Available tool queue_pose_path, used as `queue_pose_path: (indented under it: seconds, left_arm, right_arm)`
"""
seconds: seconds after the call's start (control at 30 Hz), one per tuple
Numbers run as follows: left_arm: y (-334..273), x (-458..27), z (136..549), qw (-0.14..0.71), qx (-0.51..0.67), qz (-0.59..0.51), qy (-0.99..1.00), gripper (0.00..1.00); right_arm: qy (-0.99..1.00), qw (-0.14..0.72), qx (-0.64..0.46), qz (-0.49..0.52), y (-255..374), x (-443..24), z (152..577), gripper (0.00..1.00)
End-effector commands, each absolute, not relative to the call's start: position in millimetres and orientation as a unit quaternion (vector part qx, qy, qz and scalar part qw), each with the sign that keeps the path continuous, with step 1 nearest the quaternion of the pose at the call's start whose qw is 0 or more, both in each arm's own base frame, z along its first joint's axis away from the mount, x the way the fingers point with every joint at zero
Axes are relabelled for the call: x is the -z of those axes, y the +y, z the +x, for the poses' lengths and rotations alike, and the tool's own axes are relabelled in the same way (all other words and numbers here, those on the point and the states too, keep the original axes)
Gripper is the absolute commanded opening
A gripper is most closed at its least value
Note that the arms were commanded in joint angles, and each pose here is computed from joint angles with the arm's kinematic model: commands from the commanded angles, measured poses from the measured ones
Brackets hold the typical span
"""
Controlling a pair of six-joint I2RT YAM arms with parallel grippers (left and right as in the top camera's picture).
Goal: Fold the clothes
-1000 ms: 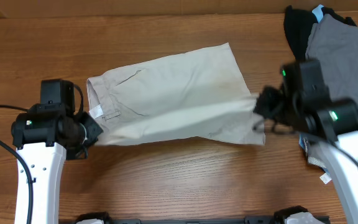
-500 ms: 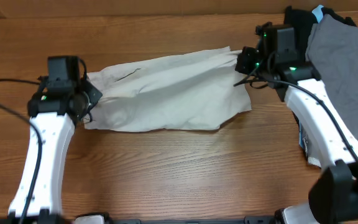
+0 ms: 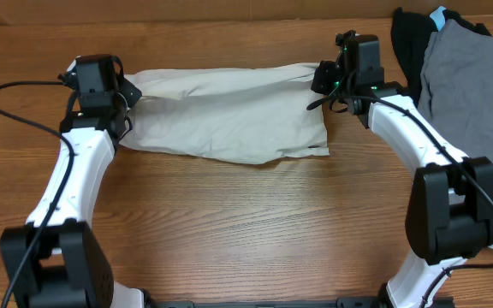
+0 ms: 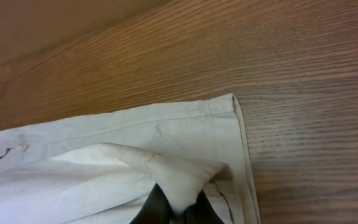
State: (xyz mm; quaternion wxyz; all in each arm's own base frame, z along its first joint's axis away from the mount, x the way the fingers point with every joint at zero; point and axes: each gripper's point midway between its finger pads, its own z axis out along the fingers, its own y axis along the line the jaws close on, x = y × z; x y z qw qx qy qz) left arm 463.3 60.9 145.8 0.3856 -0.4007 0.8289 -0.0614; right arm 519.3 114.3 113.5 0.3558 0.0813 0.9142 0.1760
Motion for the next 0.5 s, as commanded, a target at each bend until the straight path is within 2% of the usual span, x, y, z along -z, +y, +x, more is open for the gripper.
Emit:
queue_pose_path:
  seconds: [0.0, 0.03, 0.1, 0.13, 0.17, 0.2, 0.23, 0.33, 0.47]
  left_arm:
    - [87.6, -125.1, 470.0, 0.392, 0.009, -0.427, 0.815, 0.27]
    - [88.0, -120.0, 474.5, 0.394, 0.01, -0.426, 0.814, 0.32]
    - [89.1, -114.9, 486.9, 0.409, 0.013, -0.418, 0.811, 0.51]
    - [90.5, -117.2, 503.3, 0.438, 0.017, -0.401, 0.804, 0.79]
    - [91.2, -120.7, 511.2, 0.455, 0.02, -0.394, 0.799, 1.0]
    - [91.8, -126.2, 517.4, 0.471, 0.023, -0.388, 0.792, 1.0]
    - [92.1, -131.0, 520.8, 0.481, 0.025, -0.385, 0.787, 1.0]
    - [91.3, -149.8, 528.3, 0.497, 0.028, -0.37, 0.784, 1.0]
    - [79.0, -167.7, 528.3, 0.472, 0.033, -0.323, 0.82, 1.0]
  right_arm:
    - [0.91, 0.377, -0.133, 0.112, 81.8, -103.9, 538.2, 0.04]
    - [0.909, 0.378, -0.134, 0.112, 82.1, -100.6, 540.6, 0.04]
    - [0.907, 0.383, -0.135, 0.111, 82.6, -94.3, 545.5, 0.04]
    - [0.902, 0.395, -0.138, 0.11, 83.6, -92.1, 553.0, 0.23]
    - [0.898, 0.403, -0.14, 0.109, 84.2, -93.3, 556.8, 0.55]
    - [0.894, 0.412, -0.142, 0.108, 84.7, -95.2, 560.4, 0.93]
    - [0.89, 0.418, -0.144, 0.108, 85.0, -98.2, 562.7, 1.0]
    - [0.883, 0.434, -0.148, 0.106, 85.5, -110.7, 566.4, 1.0]
    - [0.884, 0.431, -0.148, 0.106, 84.5, -131.4, 559.9, 1.0]
